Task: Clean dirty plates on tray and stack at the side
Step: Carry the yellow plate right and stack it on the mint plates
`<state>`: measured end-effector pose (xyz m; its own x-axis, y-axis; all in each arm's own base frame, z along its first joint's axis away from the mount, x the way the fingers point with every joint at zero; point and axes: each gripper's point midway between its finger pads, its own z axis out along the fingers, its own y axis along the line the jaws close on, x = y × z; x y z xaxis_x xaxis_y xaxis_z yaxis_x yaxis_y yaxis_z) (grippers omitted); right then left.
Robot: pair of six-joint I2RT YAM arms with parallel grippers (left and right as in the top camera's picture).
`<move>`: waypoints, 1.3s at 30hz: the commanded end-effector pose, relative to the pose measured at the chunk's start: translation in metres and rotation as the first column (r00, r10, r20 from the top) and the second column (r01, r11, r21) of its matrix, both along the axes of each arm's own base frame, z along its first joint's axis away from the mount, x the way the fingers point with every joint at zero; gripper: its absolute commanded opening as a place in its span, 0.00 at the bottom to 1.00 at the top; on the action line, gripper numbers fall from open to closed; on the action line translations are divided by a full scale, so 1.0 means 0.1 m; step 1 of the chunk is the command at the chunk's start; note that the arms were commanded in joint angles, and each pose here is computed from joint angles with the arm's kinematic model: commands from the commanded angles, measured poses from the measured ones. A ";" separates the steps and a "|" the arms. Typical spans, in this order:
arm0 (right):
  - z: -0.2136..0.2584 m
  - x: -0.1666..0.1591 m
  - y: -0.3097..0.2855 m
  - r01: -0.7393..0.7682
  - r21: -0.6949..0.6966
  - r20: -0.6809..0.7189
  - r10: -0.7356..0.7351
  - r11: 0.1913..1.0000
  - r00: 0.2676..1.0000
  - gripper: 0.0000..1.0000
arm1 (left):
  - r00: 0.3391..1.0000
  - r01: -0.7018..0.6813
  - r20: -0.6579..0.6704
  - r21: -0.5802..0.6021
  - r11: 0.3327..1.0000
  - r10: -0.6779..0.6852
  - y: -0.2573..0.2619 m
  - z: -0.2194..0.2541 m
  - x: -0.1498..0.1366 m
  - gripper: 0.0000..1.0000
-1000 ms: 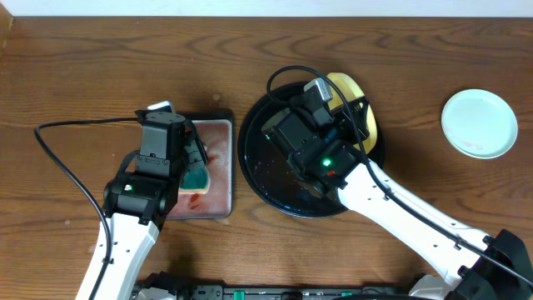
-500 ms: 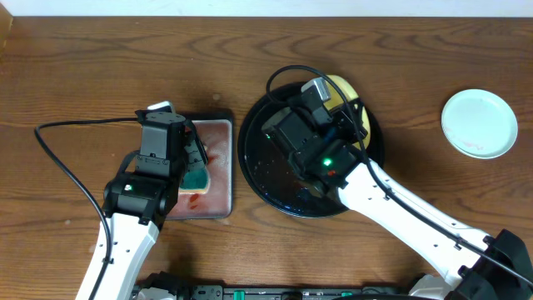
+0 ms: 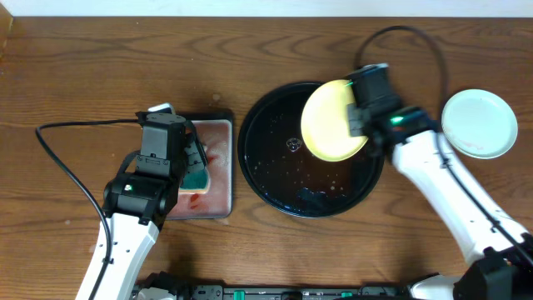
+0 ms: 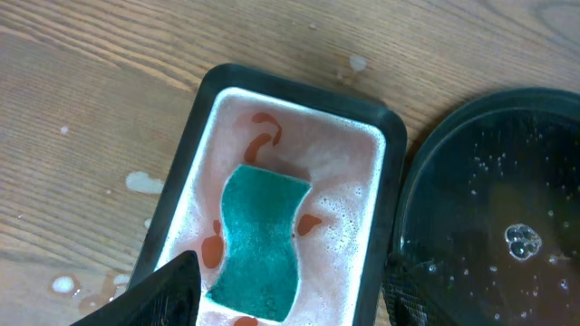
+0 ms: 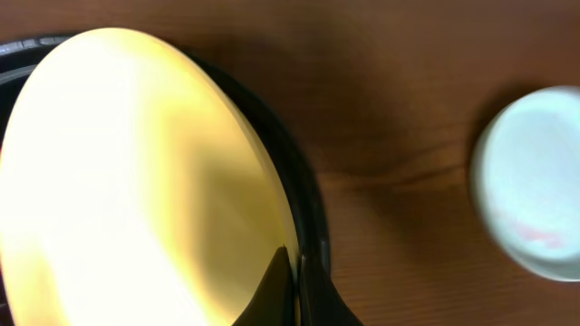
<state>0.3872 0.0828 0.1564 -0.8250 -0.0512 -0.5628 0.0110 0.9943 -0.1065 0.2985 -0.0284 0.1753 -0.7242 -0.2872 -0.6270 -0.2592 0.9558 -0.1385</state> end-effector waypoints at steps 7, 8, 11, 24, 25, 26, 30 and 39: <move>0.14 0.01 -1.12 0.226 0.491 -0.080 -0.215 0.841 0.973 0.01 | 1.000 0.010 -0.006 0.014 1.000 -0.010 0.02 -0.01 -0.04 0.64; 0.13 -0.03 -1.36 0.280 0.482 -0.081 -0.276 0.830 0.958 0.01 | 1.000 0.010 -0.006 0.013 1.000 -0.009 0.02 -0.01 -0.04 0.64; 0.12 -0.12 -1.90 0.391 0.465 -0.075 -0.405 0.795 0.911 0.01 | 1.000 0.010 -0.006 0.013 1.000 -0.009 0.02 -0.01 -0.04 0.65; -0.33 -0.58 -3.36 0.721 0.369 -0.046 -0.764 0.586 0.644 0.01 | 1.000 0.010 -0.006 0.013 1.000 -0.009 0.02 -0.01 -0.04 0.65; -0.41 -0.56 -3.42 0.733 0.377 -0.053 -0.778 0.565 0.627 0.01 | 1.000 0.010 -0.006 0.013 1.000 -0.009 0.02 -0.01 -0.04 0.65; -0.46 -0.54 -3.45 0.739 0.382 -0.056 -0.784 0.556 0.618 0.01 | 1.000 0.010 -0.006 0.013 1.000 -0.009 0.02 -0.01 -0.04 0.65; -0.73 -0.46 -3.53 0.755 0.388 -0.085 -0.796 0.528 0.600 0.01 | 1.000 0.010 -0.005 0.013 1.000 -0.009 0.02 -0.01 -0.04 0.65; -1.20 -0.31 -3.63 0.764 0.399 -0.116 -0.798 0.508 0.591 0.01 | 1.000 0.010 -0.006 0.013 1.000 -0.009 0.02 -0.01 -0.04 0.65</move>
